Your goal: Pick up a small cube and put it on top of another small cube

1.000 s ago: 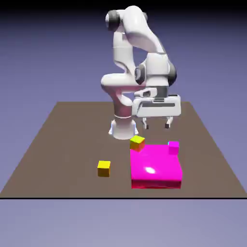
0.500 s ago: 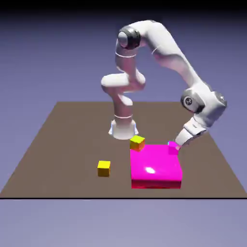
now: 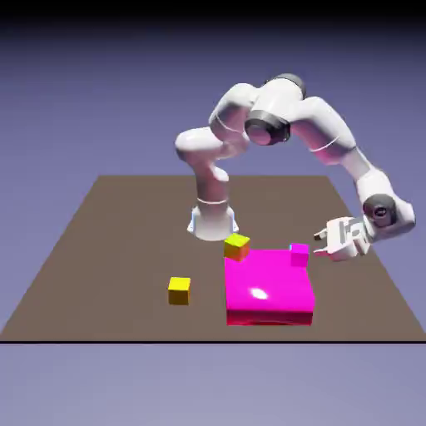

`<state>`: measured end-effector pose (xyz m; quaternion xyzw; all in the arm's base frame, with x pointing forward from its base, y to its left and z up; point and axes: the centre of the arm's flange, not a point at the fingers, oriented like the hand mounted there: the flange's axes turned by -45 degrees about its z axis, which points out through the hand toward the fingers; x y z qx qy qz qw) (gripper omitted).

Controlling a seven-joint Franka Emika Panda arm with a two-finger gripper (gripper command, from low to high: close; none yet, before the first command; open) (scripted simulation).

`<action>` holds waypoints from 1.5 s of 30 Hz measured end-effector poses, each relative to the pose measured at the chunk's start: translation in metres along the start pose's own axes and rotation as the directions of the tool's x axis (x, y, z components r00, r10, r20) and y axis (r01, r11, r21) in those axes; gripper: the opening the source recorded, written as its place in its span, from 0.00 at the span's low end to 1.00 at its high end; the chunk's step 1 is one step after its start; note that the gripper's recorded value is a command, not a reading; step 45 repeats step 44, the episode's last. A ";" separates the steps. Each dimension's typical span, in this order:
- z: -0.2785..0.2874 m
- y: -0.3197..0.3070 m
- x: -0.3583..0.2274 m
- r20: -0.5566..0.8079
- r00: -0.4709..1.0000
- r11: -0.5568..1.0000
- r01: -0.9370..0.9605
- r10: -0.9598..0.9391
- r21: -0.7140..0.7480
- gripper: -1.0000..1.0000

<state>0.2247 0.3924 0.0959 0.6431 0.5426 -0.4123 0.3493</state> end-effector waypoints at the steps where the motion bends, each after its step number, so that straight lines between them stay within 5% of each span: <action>1: 0.017 0.000 0.005 0.000 1.000 1.000 0.000 0.000 0.000 0.50; 2: 0.034 0.000 0.010 0.000 1.000 1.000 0.000 0.000 0.001 0.50; 3: 0.042 -0.001 0.012 0.000 1.000 1.000 0.001 -0.001 0.001 0.00; 10: -0.033 0.011 -0.010 -0.058 0.998 0.998 -0.019 0.023 0.065 0.00; 22: -0.071 0.235 -0.125 -0.452 0.796 0.856 -0.152 0.403 0.494 0.00; 30: 0.185 0.340 -0.193 -0.117 0.907 0.775 -0.272 0.405 0.571 0.00; 34: 0.290 0.324 -0.207 0.089 0.959 0.762 -0.267 0.268 0.590 0.00; 38: 0.335 0.297 -0.186 0.090 0.959 0.762 -0.268 0.268 0.590 0.00; 39: 0.339 0.294 -0.185 0.089 0.959 0.762 -0.267 0.268 0.590 1.00; 45: 0.294 0.322 -0.206 0.090 0.959 0.763 -0.268 0.267 0.588 1.00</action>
